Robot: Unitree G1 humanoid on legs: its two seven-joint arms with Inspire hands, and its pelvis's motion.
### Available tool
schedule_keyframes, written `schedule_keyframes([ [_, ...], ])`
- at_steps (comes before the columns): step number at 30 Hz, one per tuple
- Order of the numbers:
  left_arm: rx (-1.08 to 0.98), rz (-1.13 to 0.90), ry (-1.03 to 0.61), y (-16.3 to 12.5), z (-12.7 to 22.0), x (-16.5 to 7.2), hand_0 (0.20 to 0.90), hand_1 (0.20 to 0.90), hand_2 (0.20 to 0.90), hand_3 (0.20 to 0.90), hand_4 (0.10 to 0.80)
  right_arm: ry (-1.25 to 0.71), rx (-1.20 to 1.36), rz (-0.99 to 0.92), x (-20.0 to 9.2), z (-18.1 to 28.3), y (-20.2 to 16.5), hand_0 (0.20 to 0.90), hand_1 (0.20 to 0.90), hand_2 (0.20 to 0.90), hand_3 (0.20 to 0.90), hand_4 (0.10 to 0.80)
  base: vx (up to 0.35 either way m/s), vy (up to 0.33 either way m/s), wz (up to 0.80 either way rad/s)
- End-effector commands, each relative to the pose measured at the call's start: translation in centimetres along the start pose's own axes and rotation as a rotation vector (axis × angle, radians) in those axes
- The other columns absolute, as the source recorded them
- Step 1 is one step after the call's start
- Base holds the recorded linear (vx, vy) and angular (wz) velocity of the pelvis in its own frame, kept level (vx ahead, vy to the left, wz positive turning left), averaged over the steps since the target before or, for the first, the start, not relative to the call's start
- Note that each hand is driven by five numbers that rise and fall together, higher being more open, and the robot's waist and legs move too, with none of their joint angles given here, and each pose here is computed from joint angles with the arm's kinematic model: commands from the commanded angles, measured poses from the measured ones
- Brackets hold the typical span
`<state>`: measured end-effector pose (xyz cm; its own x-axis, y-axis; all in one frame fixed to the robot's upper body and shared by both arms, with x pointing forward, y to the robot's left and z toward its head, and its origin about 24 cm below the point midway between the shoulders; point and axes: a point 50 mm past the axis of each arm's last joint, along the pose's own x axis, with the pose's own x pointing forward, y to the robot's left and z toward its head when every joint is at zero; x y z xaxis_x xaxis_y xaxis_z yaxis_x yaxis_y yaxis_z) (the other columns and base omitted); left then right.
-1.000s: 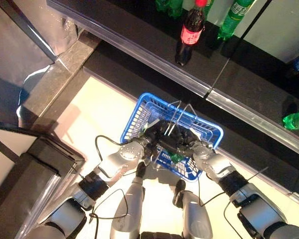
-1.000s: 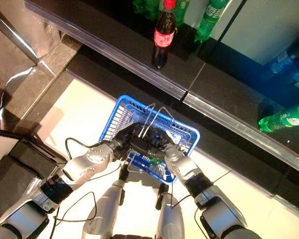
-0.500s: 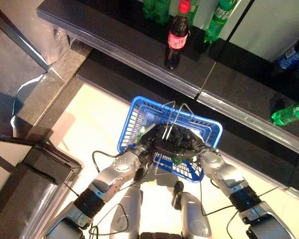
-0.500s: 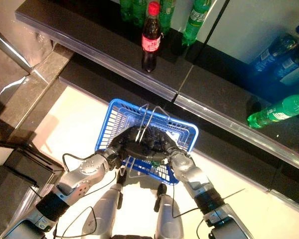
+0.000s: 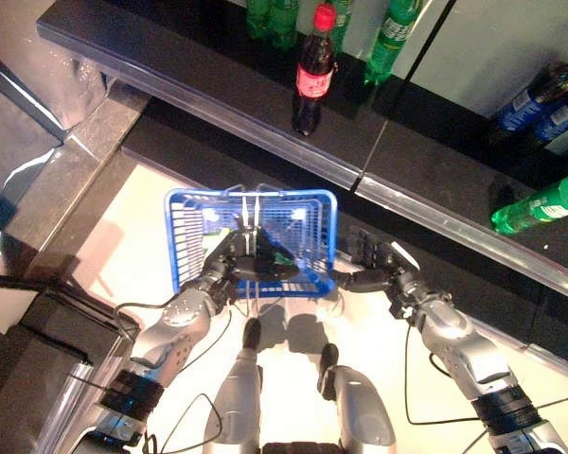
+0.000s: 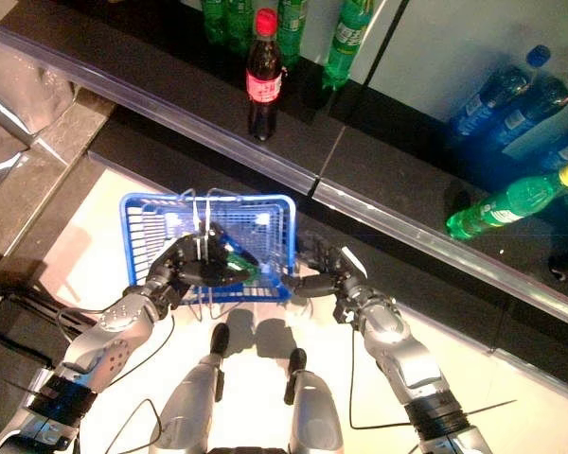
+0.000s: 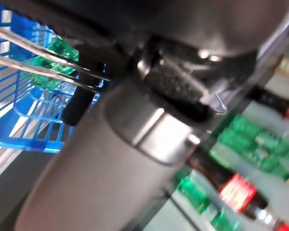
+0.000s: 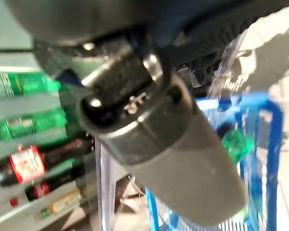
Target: Pick up the drink and place into the basket.
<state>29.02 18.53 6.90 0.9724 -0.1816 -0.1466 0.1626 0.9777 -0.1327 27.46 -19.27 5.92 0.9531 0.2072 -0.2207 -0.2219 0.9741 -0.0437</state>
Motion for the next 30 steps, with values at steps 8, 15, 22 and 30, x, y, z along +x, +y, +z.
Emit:
schedule_keyframes([
  [8, -0.195, -0.309, -0.887, -4.4, 13.2, -4.2, 0.3, 0.3, 0.3, 0.2, 0.1, -0.297, 0.08, 0.19, -2.8, 3.8, 0.4, 0.9, 0.9, 0.9, 0.9, 0.8, 0.0, -0.008, -0.01],
  [15, -0.24, -0.087, -0.758, 0.3, 8.7, -5.2, 0.3, 0.3, 0.3, 0.2, 0.1, -0.148, 0.138, 0.156, -4.4, -0.3, -0.7, 0.9, 0.9, 0.9, 0.9, 0.8, -0.003, -0.03, -0.04],
  [22, -0.269, 0.111, -0.477, 7.1, 0.8, -11.0, 0.3, 0.3, 0.3, 0.2, 0.1, 0.104, 0.219, 0.034, -8.2, -7.2, -3.6, 0.9, 0.9, 0.9, 0.9, 0.8, -0.015, -0.029, -0.1],
  [30, -0.481, 0.412, -0.105, 9.1, -8.5, -11.2, 0.3, 0.3, 0.3, 0.2, 0.1, 0.357, 0.344, -0.072, -8.3, -13.9, -1.7, 0.9, 0.9, 0.9, 0.9, 0.8, 0.025, -0.023, -0.01],
])
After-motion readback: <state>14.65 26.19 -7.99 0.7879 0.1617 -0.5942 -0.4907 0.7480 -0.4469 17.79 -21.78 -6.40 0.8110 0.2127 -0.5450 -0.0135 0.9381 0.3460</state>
